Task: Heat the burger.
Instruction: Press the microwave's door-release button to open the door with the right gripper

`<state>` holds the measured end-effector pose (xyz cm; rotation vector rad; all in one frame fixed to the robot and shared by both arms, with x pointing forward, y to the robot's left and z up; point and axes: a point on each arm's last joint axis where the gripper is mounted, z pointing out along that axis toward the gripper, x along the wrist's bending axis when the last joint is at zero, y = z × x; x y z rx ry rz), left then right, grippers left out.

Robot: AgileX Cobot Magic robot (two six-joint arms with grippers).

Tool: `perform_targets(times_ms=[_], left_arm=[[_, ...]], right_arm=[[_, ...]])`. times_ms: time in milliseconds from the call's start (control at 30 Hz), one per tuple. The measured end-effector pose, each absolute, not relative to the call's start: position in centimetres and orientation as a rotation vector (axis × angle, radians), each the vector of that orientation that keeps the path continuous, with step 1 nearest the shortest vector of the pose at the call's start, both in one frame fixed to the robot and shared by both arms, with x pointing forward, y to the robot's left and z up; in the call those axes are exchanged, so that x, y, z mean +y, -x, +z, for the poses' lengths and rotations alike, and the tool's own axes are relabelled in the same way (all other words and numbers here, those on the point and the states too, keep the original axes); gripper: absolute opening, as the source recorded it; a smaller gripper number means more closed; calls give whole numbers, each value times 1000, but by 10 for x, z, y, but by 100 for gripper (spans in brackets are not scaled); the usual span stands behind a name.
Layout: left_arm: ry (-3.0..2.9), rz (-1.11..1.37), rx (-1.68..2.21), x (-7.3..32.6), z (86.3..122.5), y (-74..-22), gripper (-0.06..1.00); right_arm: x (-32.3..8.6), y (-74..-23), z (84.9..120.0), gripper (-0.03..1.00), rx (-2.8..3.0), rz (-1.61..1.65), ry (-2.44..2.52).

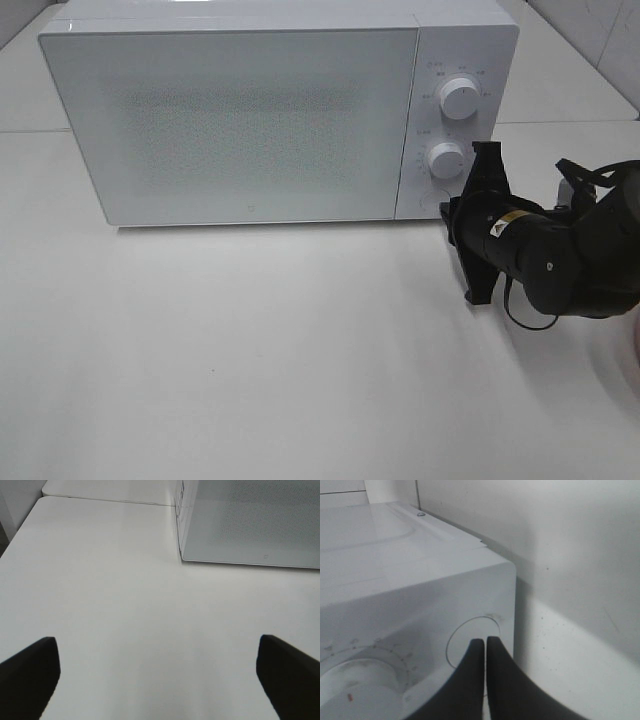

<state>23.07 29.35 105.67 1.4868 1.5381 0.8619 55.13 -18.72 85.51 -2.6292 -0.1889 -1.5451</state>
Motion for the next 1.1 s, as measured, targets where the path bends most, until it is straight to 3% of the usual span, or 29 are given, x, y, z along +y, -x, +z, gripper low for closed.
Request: perform_targets(times_ms=[1100], left_arm=[[-1487, 862, 1538, 293, 1057, -231, 99]], right_arm=[[-184, -573, 852, 0, -207, -1589, 2606]])
